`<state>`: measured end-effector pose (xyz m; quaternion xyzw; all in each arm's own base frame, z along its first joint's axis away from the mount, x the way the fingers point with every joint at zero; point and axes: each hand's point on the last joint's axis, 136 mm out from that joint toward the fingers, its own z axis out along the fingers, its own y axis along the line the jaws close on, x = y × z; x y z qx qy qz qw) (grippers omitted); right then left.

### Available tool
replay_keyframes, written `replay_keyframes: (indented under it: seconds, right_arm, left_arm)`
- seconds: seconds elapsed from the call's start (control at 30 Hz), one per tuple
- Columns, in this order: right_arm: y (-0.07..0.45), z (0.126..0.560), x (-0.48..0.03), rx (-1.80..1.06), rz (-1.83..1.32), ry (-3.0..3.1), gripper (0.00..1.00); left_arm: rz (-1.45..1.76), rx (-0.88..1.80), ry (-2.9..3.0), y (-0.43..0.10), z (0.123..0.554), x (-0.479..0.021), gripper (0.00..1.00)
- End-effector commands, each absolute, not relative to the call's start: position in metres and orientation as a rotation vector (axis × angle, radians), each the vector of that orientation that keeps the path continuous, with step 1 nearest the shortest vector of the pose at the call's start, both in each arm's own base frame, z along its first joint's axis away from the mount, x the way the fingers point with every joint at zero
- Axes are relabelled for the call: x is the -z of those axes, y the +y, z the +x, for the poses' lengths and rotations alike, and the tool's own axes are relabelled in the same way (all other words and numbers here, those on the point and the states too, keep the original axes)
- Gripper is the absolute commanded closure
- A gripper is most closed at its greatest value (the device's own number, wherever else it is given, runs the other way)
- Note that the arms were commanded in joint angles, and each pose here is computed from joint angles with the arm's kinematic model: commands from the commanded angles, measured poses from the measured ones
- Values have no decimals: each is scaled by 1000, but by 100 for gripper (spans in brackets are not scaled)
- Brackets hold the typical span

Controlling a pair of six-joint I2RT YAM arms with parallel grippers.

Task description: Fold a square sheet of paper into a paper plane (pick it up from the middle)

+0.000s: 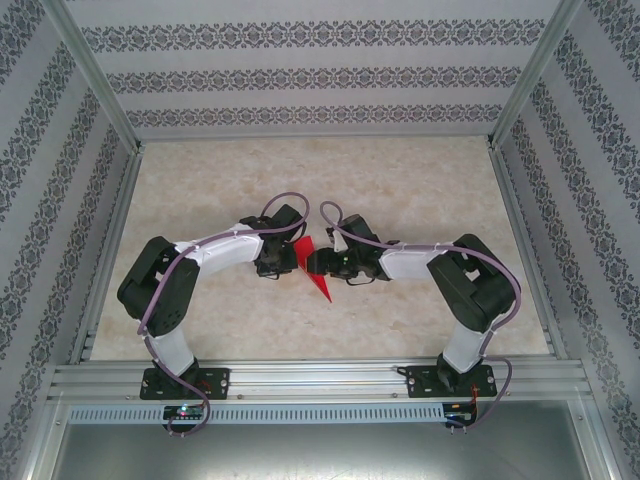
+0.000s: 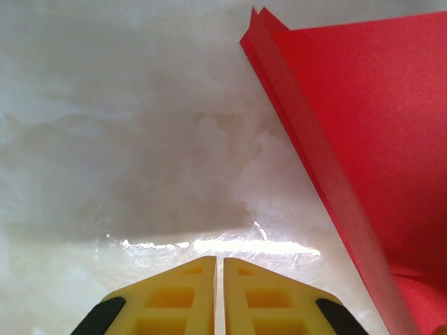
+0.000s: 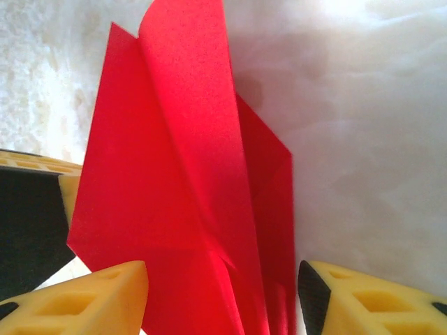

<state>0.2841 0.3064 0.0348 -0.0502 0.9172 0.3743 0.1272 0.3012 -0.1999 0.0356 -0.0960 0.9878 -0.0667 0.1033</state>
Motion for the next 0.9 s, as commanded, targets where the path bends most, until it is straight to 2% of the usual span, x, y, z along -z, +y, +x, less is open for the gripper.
replay_keyframes:
  seconds: [0.0,0.43,0.5,0.87]
  right_arm:
    - [319,269,-32,-1139,-236,2685,41]
    - [318,266,-26,-1061,-277,2715,57]
    - [317,265,-23,-1045,-279,2723,63]
    - [319,262,-23,-1019,-311,2742,79]
  left_arm:
    - [-277,228,2880,-201,308,-45,87]
    - [-294,241,2853,-199,308,-50,86]
    - [-296,254,2840,-199,308,-53,86]
    - [-303,305,2727,-193,311,-83,84]
